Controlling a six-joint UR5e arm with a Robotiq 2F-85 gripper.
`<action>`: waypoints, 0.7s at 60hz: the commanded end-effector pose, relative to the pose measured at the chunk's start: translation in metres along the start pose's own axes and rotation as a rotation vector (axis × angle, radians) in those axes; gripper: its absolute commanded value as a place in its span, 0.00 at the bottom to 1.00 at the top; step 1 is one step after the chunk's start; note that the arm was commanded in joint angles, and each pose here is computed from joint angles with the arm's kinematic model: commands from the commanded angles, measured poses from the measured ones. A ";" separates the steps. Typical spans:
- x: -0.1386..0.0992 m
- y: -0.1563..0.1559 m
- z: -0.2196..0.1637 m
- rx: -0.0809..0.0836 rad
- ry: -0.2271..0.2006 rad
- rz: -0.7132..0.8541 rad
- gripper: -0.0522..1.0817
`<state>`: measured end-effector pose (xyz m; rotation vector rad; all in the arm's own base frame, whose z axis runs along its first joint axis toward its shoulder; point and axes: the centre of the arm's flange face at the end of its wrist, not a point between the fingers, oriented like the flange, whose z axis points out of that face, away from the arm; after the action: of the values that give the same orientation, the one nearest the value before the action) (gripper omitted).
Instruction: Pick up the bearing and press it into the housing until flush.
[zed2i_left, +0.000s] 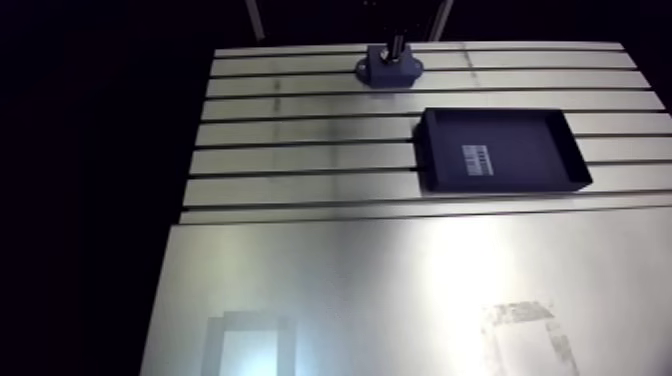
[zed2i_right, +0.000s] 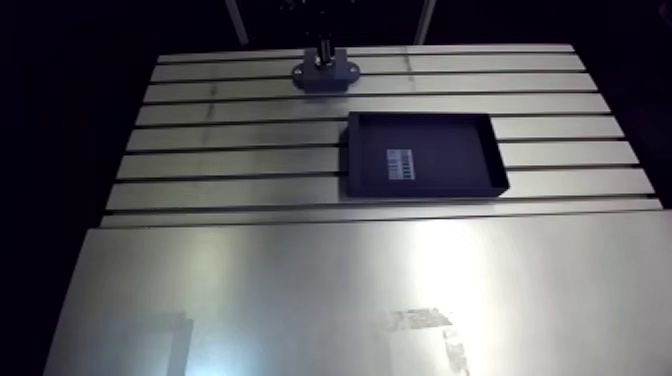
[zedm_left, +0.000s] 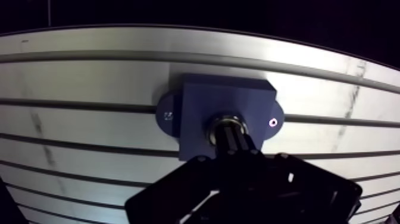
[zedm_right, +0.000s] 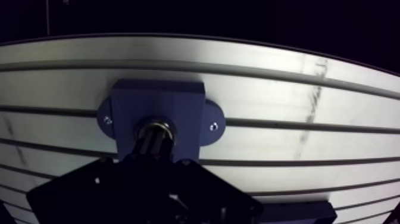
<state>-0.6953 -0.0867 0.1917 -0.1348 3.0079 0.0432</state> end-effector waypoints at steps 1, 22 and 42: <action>0.000 -0.001 0.000 0.000 0.000 -0.004 1.00; -0.002 -0.004 -0.001 -0.001 0.000 -0.014 1.00; -0.001 -0.003 -0.001 -0.008 0.030 -0.015 1.00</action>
<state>-0.6932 -0.0904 0.1929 -0.1560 3.0103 0.0449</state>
